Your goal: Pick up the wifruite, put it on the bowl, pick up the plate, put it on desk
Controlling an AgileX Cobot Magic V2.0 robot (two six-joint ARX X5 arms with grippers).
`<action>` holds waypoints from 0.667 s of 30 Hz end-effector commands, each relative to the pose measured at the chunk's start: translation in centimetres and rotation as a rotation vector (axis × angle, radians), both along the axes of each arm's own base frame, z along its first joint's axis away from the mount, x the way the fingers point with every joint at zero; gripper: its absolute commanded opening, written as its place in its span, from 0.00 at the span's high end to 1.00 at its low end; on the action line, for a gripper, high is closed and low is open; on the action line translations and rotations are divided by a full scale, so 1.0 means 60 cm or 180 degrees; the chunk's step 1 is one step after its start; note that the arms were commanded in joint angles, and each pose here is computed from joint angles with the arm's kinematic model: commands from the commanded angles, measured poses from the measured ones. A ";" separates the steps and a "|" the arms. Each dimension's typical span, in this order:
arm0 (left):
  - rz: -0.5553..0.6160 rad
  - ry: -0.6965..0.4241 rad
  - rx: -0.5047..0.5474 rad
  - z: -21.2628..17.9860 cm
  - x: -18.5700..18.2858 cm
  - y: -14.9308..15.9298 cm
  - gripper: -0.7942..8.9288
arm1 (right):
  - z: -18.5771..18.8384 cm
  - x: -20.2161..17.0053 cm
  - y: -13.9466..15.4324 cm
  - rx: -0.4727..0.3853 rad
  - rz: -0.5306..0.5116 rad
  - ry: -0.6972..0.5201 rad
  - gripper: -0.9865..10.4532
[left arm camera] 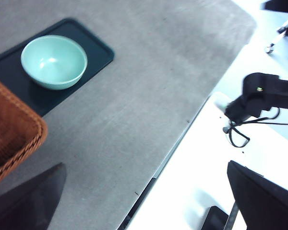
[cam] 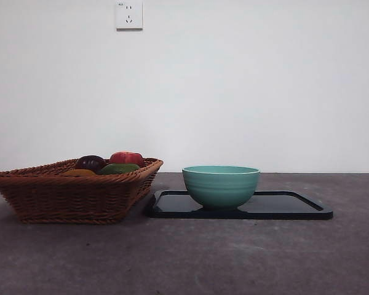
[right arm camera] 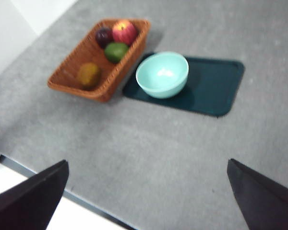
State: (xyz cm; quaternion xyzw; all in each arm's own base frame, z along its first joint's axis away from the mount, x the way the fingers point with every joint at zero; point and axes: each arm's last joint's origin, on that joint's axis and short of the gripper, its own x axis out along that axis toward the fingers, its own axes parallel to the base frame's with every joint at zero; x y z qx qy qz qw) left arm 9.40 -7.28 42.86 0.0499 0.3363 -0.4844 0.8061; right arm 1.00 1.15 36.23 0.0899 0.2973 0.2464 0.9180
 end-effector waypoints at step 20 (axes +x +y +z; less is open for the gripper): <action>-0.0140 -0.0313 -0.0105 0.013 -0.046 0.025 0.34 | -0.082 0.398 0.133 -0.0506 0.0406 0.1685 0.42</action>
